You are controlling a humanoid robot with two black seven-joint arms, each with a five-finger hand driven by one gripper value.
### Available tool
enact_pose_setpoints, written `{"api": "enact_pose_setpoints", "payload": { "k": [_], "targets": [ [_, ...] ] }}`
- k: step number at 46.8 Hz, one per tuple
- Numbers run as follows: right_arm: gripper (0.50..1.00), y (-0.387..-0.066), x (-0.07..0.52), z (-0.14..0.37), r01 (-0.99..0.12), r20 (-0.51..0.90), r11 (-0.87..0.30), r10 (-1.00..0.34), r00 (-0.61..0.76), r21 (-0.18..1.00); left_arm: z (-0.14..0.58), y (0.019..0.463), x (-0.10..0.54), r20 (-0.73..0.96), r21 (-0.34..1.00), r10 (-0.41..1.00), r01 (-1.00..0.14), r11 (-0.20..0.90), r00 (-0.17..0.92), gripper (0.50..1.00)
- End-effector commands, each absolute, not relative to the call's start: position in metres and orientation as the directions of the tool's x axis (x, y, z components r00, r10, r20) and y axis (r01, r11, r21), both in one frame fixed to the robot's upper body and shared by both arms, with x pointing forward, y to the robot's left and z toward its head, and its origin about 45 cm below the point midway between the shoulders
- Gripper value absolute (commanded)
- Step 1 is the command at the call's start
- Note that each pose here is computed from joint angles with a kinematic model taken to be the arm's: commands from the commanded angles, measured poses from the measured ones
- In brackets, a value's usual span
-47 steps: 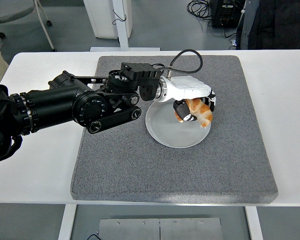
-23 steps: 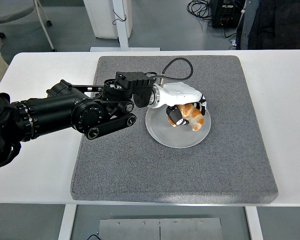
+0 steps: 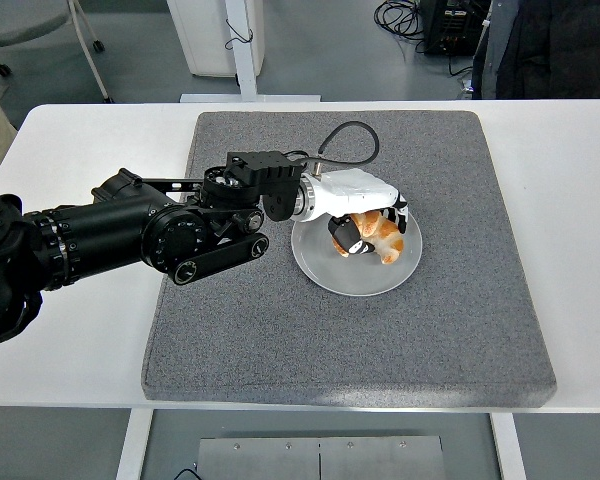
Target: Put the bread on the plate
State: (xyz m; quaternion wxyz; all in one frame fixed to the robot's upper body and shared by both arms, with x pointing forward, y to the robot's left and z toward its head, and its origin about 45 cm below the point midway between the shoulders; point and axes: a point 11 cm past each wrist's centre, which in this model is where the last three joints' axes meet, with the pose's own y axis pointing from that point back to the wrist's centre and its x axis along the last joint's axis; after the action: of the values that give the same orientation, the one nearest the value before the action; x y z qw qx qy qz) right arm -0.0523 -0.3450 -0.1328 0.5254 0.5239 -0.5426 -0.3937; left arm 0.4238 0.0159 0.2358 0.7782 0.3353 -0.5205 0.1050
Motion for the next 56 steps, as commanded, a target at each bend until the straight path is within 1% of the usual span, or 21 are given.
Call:
{"api": "enact_pose_setpoints", "payload": {
  "k": [1,12,22,24,25,26,27,28,29,30,38,47,56],
  "targets": [
    [1.0,-0.345,-0.052,-0.133,-0.155,0.158,0.141,-0.982,0.101,0.978,0.231,0.018,0.423,0.877,0.416,-0.183,-0.513,0.751,0.444,0.5],
    [1.0,-0.345,-0.052,-0.133,-0.155,0.158,0.141,-0.982,0.101,0.978,0.225,0.02,0.421,0.876,0.427,-0.201,-0.511,0.746,0.438,0.5],
    [1.0,-0.345,-0.052,-0.133,-0.155,0.158,0.141,-0.982,0.101,0.978,0.226,0.02,0.422,0.872,0.426,-0.188,-0.514,0.744,0.451,0.5],
    [1.0,-0.345,-0.052,-0.133,-0.155,0.158,0.141,-0.982,0.101,0.978,0.228,0.019,0.422,0.871,0.424,-0.181,-0.513,0.746,0.457,0.778],
    [1.0,-0.345,-0.052,-0.133,-0.155,0.158,0.141,-0.982,0.101,0.978,0.229,0.02,0.423,0.868,0.426,-0.178,-0.513,0.745,0.464,0.811],
    [1.0,-0.345,-0.052,-0.133,-0.155,0.158,0.141,-0.982,0.101,0.978,0.23,0.021,0.423,0.867,0.424,-0.171,-0.514,0.745,0.468,0.816],
    [1.0,-0.345,-0.052,-0.133,-0.155,0.158,0.141,-0.982,0.101,0.978,0.231,0.022,0.424,0.862,0.427,-0.163,-0.514,0.744,0.479,0.831],
    [1.0,-0.345,-0.052,-0.133,-0.155,0.158,0.141,-0.982,0.101,0.978,0.231,0.023,0.425,0.858,0.428,-0.157,-0.515,0.743,0.488,0.891],
    [1.0,-0.345,-0.052,-0.133,-0.155,0.158,0.141,-0.982,0.101,0.978,0.232,0.024,0.425,0.853,0.431,-0.152,-0.511,0.743,0.499,0.977],
    [1.0,-0.345,-0.052,-0.133,-0.155,0.158,0.141,-0.982,0.099,0.978,0.232,0.025,0.425,0.849,0.433,-0.149,-0.506,0.746,0.508,0.995],
    [1.0,-0.345,-0.052,-0.133,-0.155,0.158,0.141,-0.982,0.101,0.978,0.242,0.024,0.424,0.846,0.422,-0.152,-0.468,0.777,0.51,0.995],
    [1.0,-0.345,-0.053,-0.133,-0.154,0.158,0.141,-0.982,0.101,0.978,0.262,0.025,0.432,0.865,0.405,-0.155,-0.48,0.778,0.478,0.995],
    [1.0,-0.345,-0.051,-0.133,-0.157,0.158,0.141,-0.982,0.101,0.978,0.29,0.021,0.441,0.867,0.389,-0.132,-0.487,0.781,0.481,0.995]
  ]
}}
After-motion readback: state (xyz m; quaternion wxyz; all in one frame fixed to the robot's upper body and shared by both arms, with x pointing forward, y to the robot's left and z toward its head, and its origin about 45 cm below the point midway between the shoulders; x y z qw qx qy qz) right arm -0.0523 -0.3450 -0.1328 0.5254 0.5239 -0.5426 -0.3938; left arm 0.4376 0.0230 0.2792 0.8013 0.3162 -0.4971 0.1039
